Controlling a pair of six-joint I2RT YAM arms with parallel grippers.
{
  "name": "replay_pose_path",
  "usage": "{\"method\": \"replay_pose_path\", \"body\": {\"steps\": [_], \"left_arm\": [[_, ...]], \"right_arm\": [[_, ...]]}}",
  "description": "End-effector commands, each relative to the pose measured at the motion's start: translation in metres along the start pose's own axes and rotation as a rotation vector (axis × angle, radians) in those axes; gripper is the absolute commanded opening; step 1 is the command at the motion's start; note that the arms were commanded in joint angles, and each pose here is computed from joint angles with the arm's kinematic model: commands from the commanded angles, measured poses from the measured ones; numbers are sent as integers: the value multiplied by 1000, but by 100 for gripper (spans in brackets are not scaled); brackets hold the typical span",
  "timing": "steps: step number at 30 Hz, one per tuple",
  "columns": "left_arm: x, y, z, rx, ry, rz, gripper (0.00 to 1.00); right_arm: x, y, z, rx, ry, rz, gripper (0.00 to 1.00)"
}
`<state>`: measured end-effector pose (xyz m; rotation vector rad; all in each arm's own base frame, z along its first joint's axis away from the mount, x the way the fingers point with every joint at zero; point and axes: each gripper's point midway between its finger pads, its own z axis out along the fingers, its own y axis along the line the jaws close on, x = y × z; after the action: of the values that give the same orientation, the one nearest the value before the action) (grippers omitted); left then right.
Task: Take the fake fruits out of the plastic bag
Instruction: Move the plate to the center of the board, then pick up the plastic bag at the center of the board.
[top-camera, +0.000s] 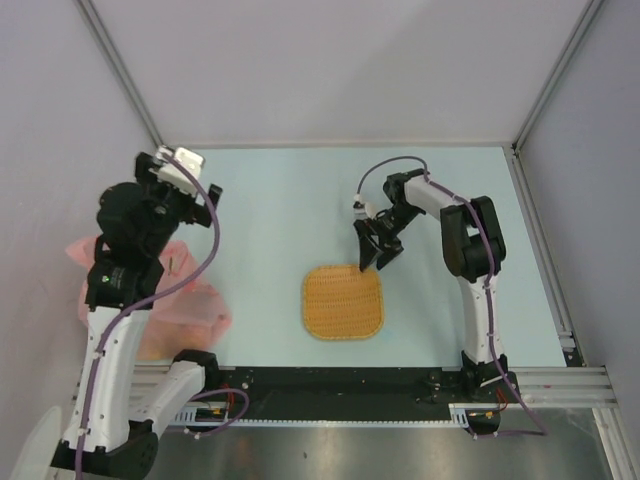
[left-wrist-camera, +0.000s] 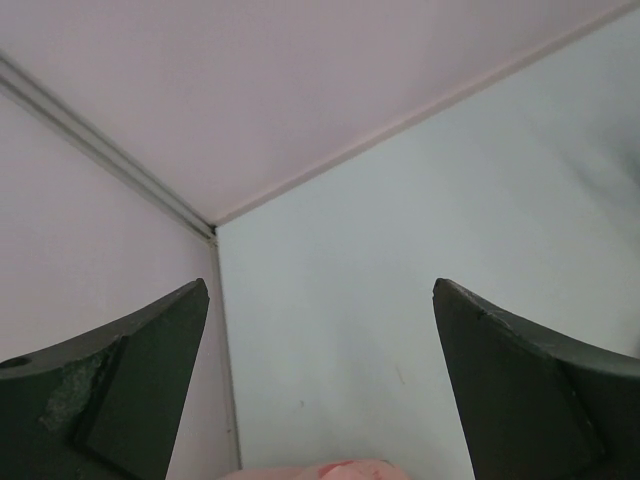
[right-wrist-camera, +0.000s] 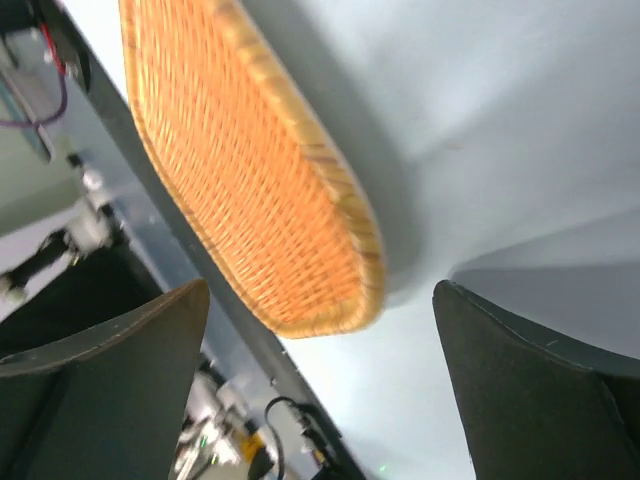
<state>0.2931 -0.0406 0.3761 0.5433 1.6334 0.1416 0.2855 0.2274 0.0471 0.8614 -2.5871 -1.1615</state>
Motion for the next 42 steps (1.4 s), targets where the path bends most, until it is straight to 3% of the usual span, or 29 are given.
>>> {"method": "replay_pose_path", "body": {"steps": [1,3,6,9,10,14,18,20,25,31,33,34,36,37,38,39,40,42], "left_arm": [[-45,57,-46,-186,-26,0,100],[-29,70,-60,-246,91,33,100],[-18,79,-87,-286,199,81,100],[1,100,-109,-422,342,81,100],[15,115,-120,-531,445,96,100],[42,125,-146,-597,628,195,100],[60,148,-163,-730,759,244,100],[85,163,-172,-825,916,294,100],[104,177,-157,-819,1009,373,100],[143,186,-132,-761,1058,328,98],[153,182,-127,-719,1091,263,82],[155,178,-121,-679,1075,241,67],[151,171,-114,-619,1051,198,47],[153,157,-93,-499,999,172,21],[155,132,-84,-349,1009,178,8],[147,118,-75,-267,973,174,0],[144,65,-54,4,909,148,0],[125,18,-38,209,803,105,0]], "right_arm": [[-46,7,-67,60,-257,-118,100],[-70,20,-100,70,-394,-171,100],[-93,41,-118,37,-502,-155,100],[-102,71,-112,-7,-513,-183,100],[-102,80,-108,-18,-507,-202,100],[-96,113,-97,-81,-484,-234,100],[-98,118,-105,-24,-532,-215,100],[-97,123,-117,20,-565,-227,100],[-93,137,-141,23,-679,-265,100],[-83,154,-133,-1,-663,-288,100],[-80,163,-131,15,-658,-326,100],[-80,165,-132,26,-659,-345,100],[-82,165,-136,45,-668,-338,100],[-84,164,-137,50,-676,-330,100],[-90,160,-141,69,-702,-274,100],[-94,152,-144,79,-716,-225,100],[-95,153,-144,35,-713,-187,100],[-101,154,-140,-82,-699,-159,100]]}}
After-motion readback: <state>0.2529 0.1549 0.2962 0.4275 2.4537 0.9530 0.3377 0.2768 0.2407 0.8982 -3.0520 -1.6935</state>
